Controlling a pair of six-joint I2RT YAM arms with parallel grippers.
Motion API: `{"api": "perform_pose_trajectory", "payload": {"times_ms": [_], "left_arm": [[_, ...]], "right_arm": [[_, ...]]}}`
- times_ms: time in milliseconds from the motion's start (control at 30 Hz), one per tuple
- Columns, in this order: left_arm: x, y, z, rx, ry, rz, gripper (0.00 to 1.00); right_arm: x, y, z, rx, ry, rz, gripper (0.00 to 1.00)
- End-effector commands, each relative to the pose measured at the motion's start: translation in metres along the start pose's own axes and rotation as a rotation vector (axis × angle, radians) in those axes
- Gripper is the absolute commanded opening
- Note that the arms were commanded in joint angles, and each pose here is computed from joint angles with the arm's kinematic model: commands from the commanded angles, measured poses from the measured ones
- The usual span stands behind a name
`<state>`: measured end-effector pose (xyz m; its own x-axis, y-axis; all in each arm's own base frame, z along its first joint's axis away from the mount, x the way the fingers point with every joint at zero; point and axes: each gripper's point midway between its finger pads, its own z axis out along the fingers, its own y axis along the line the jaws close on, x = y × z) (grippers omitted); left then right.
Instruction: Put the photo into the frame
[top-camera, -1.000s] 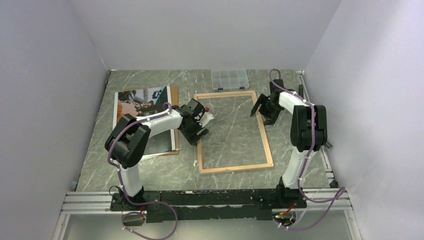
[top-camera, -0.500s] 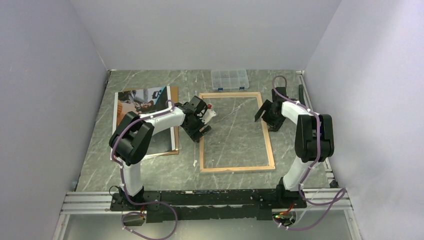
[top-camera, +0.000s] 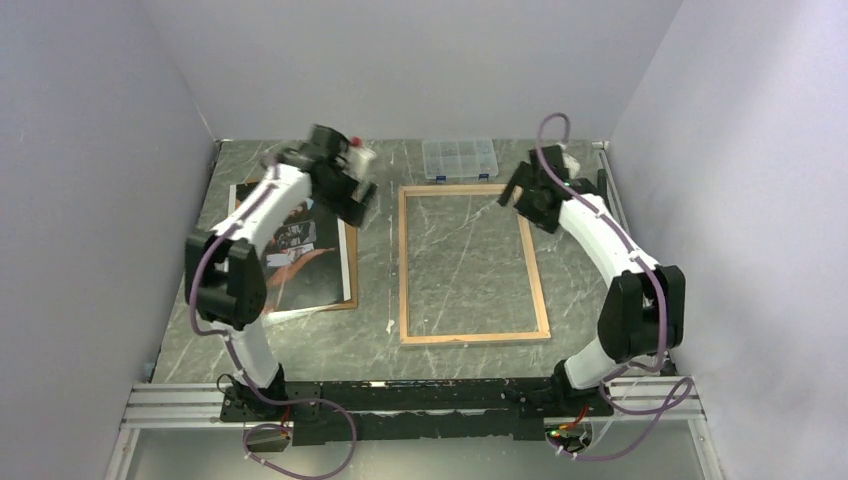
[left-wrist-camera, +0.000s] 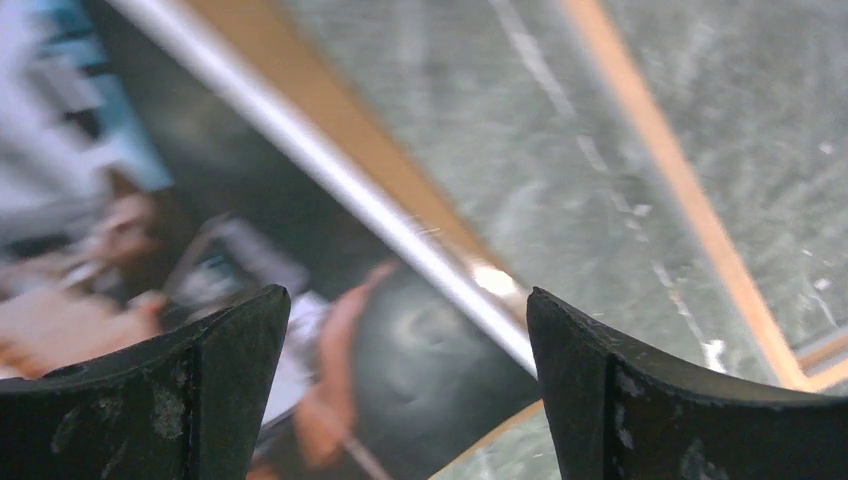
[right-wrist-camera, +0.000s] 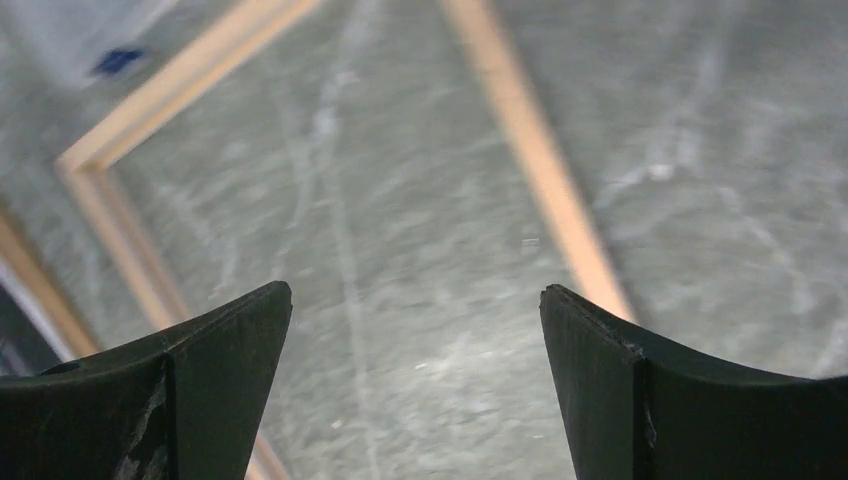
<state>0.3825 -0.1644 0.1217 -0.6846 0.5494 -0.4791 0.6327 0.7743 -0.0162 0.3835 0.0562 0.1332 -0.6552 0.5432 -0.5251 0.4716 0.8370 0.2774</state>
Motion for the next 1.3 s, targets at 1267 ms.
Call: {"api": "perform_pose_trajectory", "payload": {"times_ms": [1267], "left_arm": [[0.265,0.315,-0.095,-0.842,0.247,-0.591,0.92]], "right_arm": [[0.151,0.331,-0.052,-0.511,0.006,-0.576,1.00]]}}
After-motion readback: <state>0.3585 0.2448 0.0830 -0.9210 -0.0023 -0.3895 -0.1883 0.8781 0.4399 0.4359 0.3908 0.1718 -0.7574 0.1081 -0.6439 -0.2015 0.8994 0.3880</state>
